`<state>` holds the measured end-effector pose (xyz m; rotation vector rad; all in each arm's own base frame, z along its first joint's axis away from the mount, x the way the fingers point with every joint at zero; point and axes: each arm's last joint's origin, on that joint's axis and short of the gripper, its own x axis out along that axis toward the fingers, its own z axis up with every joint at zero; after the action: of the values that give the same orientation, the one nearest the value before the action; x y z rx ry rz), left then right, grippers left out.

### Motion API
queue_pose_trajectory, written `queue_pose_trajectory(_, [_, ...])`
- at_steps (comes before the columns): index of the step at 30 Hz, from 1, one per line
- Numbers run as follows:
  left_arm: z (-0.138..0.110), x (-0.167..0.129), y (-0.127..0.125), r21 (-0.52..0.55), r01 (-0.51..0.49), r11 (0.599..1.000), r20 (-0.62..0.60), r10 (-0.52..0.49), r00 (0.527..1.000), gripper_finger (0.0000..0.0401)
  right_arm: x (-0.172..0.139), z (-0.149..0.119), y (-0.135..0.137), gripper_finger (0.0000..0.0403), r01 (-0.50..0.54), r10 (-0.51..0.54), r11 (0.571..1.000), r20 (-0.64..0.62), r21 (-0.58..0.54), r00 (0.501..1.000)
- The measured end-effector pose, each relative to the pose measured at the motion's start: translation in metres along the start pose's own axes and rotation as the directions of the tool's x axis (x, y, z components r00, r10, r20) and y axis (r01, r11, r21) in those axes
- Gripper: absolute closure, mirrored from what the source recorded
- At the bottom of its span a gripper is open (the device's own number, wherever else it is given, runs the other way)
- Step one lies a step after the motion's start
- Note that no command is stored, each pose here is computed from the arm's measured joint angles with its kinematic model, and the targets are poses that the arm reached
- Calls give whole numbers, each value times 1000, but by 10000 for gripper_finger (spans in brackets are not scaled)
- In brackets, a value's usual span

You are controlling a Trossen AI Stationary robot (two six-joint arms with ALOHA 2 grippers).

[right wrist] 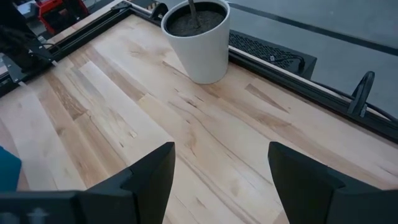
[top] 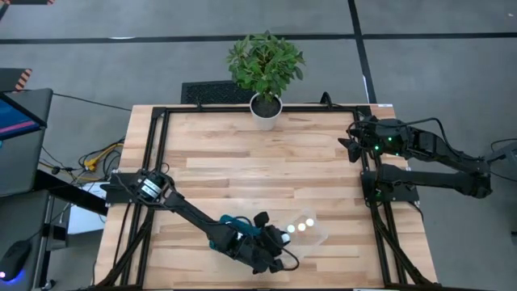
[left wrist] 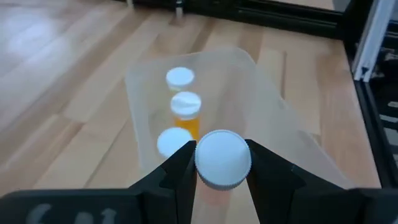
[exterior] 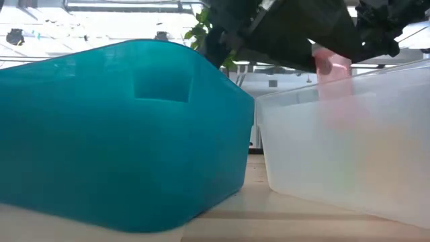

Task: Pick and place medicine bottles into bin by pill shape (circle, oval)
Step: Put the small pink pill bottle into the transparent bin

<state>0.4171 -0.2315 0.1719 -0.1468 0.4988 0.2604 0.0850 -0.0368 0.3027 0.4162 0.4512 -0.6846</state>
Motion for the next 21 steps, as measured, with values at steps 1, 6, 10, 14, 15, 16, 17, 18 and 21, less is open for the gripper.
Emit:
queue_pose_trajectory(1, [-1, 1, 0, 12, 5, 1000, 0, -5, 1000, 287, 0, 0, 0, 132, 0, 0, 1000, 0, -1, 1000])
queue_pose_trajectory(6, [-12, 13, -1, 44, 48, 998, -44, -46, 998, 287, 0, 0, 0, 132, 0, 0, 1000, -1, -2, 1000])
queue_pose_trajectory(10, [-16, 17, 1, 47, 59, 997, -70, -56, 996, 287, 0, 0, 0, 132, 1, -1, 1000, -4, -3, 1000])
queue_pose_trajectory(14, [-16, 16, 2, 73, 24, 997, -55, -20, 998, 287, 0, 0, 0, 132, 2, -2, 1000, -5, -3, 1000])
queue_pose_trajectory(15, [-16, 16, 2, 76, 35, 996, -60, -31, 998, 287, 0, 0, 0, 132, 2, -2, 1000, -5, -3, 1000])
queue_pose_trajectory(16, [-16, 17, 1, 74, 54, 996, -70, -49, 996, 287, 0, 0, 0, 132, 2, -2, 1000, -5, -3, 1000])
queue_pose_trajectory(17, [-16, 17, 2, 72, 68, 995, -80, -63, 995, 286, 0, 0, 0, 132, 2, -2, 1000, -5, -3, 1000])
queue_pose_trajectory(18, [-16, 17, 2, 68, 75, 995, -89, -69, 994, 284, 0, -1, 0, 132, 2, -2, 1000, -6, -3, 1000])
queue_pose_trajectory(21, [-16, 17, 2, 75, 67, 995, -85, -60, 995, 278, 0, -1, 0, 132, 3, -3, 1000, -6, -3, 1000])
